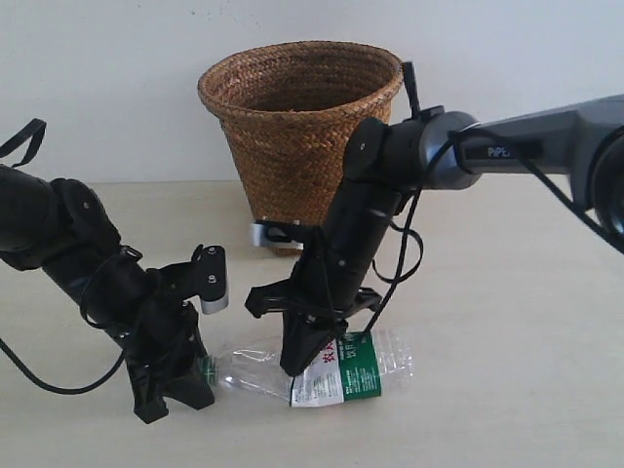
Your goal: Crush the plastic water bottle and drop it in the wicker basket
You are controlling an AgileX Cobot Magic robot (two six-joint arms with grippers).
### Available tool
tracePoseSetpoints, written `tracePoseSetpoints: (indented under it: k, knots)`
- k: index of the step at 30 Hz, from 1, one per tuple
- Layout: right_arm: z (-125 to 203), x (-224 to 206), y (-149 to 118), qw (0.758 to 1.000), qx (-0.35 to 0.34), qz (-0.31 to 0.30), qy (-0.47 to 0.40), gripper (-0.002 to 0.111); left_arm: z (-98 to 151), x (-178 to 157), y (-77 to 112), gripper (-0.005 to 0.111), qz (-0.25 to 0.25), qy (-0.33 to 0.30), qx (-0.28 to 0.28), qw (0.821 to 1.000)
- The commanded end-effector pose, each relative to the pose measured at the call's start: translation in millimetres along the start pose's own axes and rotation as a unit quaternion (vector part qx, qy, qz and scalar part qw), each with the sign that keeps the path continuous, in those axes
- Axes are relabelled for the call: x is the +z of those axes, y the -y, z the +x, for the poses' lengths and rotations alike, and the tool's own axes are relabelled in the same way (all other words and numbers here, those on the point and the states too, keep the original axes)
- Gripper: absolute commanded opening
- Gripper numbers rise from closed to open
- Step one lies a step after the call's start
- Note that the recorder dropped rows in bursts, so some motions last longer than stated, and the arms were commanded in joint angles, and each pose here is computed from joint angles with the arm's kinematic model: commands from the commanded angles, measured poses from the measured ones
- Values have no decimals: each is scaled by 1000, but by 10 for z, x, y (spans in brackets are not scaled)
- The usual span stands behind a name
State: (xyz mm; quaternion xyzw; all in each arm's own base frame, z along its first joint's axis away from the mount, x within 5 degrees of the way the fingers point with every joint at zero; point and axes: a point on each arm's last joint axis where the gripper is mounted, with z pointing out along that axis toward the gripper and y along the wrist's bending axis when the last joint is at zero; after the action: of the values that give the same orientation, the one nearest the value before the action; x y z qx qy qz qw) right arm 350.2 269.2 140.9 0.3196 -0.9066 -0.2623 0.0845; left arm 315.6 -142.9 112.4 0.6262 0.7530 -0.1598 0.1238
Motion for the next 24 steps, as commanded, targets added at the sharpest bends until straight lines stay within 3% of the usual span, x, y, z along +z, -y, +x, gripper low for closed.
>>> tracePoseSetpoints:
  k: [1,6,10,14,18,24]
  knots:
    - [56,-438,-190,997,-62,36,40,0,-19,-22,14,4,6,3,-3,1000]
    - [135,-665,-257,992,-85,81,49,0,-19,-22,14,4,6,3,-3,1000]
    - [309,-526,-56,985,-96,140,-13,0,-19,-22,14,4,6,3,-3,1000]
    - [426,-410,50,981,-101,155,-52,0,-19,-22,14,4,6,3,-3,1000]
    - [387,-382,132,975,-108,191,-23,0,-19,-22,16,4,7,3,-6,1000]
    - [334,-110,318,976,-103,189,-41,0,-19,-22,16,4,7,3,-6,1000]
